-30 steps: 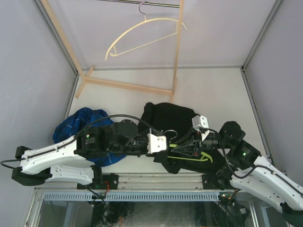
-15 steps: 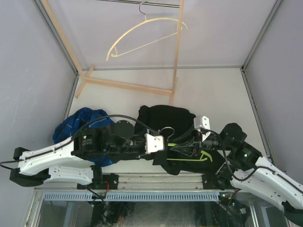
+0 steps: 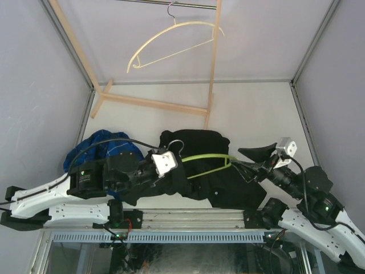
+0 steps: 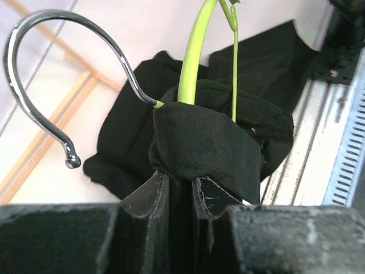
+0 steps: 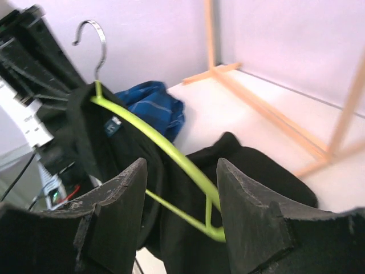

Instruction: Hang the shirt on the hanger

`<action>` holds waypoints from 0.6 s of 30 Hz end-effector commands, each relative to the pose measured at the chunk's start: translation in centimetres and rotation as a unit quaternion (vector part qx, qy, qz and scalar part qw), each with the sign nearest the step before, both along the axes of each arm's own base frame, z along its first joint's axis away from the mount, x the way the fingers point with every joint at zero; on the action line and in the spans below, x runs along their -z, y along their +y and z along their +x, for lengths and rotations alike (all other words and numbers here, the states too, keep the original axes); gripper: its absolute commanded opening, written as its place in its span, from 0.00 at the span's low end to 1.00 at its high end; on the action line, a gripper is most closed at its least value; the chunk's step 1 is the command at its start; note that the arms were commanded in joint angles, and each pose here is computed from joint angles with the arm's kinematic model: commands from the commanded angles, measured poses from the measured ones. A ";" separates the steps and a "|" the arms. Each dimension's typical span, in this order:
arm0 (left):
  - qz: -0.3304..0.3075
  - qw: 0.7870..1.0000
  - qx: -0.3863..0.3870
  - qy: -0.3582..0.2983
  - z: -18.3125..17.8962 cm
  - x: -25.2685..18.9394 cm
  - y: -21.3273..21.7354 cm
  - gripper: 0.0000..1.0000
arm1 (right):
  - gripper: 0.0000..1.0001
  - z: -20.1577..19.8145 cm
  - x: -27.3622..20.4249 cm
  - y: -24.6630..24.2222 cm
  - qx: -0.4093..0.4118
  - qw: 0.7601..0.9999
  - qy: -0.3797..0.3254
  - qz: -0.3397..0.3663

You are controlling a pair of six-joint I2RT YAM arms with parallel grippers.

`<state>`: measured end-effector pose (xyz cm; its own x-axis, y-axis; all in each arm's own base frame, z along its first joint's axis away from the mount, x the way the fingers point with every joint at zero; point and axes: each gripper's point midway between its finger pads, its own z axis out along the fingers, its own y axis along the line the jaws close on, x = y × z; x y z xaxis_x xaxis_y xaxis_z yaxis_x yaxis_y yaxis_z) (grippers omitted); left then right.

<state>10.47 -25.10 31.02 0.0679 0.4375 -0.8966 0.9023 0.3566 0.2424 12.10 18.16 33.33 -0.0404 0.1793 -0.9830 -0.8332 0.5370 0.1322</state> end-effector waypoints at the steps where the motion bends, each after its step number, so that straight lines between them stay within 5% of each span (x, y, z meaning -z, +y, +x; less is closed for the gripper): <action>1: -0.077 0.988 -0.131 -0.008 3.4 -2.5 2.4 0.00 | 0.52 2.4 0.7 -4.4 0.140 0.988 0.063 0.029; 9: -0.149 0.953 -0.264 -0.012 6.5 -5.5 5.8 0.00 | 0.52 3.3 3.0 -3.4 0.157 0.969 0.173 0.074; 18: -0.211 0.938 -0.275 -0.014 6.6 -8.2 7.0 0.00 | 0.52 4.9 4.8 2.3 0.102 0.943 0.271 0.164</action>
<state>16.59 -19.13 34.36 -0.0791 0.2324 -0.9694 0.6009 0.7870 0.1396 16.62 17.92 26.63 -0.4020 0.3908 -0.8281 -0.4868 0.6747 0.5548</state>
